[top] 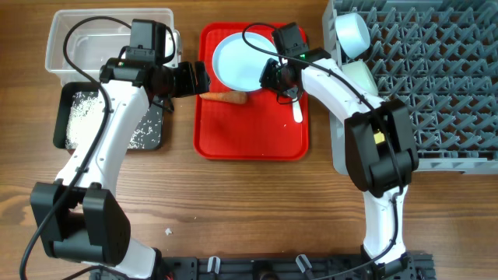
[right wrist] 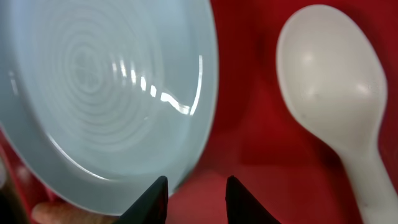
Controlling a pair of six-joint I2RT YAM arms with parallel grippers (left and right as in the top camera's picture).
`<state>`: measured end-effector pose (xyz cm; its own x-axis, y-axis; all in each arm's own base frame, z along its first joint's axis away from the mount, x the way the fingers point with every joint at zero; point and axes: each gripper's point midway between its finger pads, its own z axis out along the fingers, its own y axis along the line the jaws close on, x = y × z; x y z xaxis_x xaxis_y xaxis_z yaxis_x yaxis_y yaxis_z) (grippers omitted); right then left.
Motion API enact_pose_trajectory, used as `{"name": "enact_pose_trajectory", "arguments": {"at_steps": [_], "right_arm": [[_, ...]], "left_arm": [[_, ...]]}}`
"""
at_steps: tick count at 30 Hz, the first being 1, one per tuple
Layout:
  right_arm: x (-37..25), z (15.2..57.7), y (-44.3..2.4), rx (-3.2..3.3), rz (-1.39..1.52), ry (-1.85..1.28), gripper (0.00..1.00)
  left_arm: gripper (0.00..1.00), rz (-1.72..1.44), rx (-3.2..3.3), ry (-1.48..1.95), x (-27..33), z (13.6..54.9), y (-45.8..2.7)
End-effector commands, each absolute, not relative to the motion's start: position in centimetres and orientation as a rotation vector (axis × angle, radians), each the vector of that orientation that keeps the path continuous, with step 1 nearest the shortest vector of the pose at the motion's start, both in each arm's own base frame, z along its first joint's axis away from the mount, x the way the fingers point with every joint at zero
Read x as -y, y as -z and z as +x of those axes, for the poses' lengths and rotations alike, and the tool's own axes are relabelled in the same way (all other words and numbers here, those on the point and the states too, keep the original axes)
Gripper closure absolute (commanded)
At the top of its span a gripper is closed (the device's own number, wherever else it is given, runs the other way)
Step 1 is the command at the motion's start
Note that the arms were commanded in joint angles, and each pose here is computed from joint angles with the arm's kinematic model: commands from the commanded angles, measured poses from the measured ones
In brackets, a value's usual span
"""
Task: Sort waste into correct bins and load items into the dishwasher rack
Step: 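Reach the right gripper to the pale blue plate and grasp its rim, then lift the plate and stand it upright in the grey rack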
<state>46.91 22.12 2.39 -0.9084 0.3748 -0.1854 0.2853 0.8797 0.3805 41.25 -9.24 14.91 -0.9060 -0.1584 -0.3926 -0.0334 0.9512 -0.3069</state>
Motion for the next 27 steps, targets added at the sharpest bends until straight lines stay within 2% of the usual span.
{"name": "enact_pose_trajectory", "arguments": {"at_steps": [1, 6, 9, 10, 20, 24, 27], "right_arm": [[-21.1, 47.1, -0.4, -2.803, 0.546, -0.409, 0.68], [-21.2, 47.3, 0.8, -2.807, 0.549, -0.406, 0.69], [-21.2, 47.4, 1.0, -2.803, 0.575, -0.408, 0.91], [-21.1, 47.4, 1.0, -2.802, 0.577, -0.404, 0.95], [-20.6, 48.2, 0.3, -2.772, 0.587, -0.415, 0.96], [-19.9, 49.8, -3.3, -2.692, 0.503, -0.450, 0.96], [-19.3, 51.4, -9.3, -2.576, 0.373, -0.480, 0.96]], "left_arm": [[0.00, -0.144, -2.680, 0.406, 9.0, 41.4, -14.8], [0.00, -0.144, -2.680, 0.406, 9.0, 41.4, -14.8], [0.00, -0.144, -2.680, 0.406, 9.0, 41.4, -14.8], [0.00, -0.144, -2.680, 0.406, 9.0, 41.4, -14.8], [0.00, -0.144, -2.680, 0.406, 9.0, 41.4, -14.8], [0.00, -0.144, -2.680, 0.406, 9.0, 41.4, -14.8], [0.00, -0.144, -2.680, 0.406, 9.0, 41.4, -14.8]]}}
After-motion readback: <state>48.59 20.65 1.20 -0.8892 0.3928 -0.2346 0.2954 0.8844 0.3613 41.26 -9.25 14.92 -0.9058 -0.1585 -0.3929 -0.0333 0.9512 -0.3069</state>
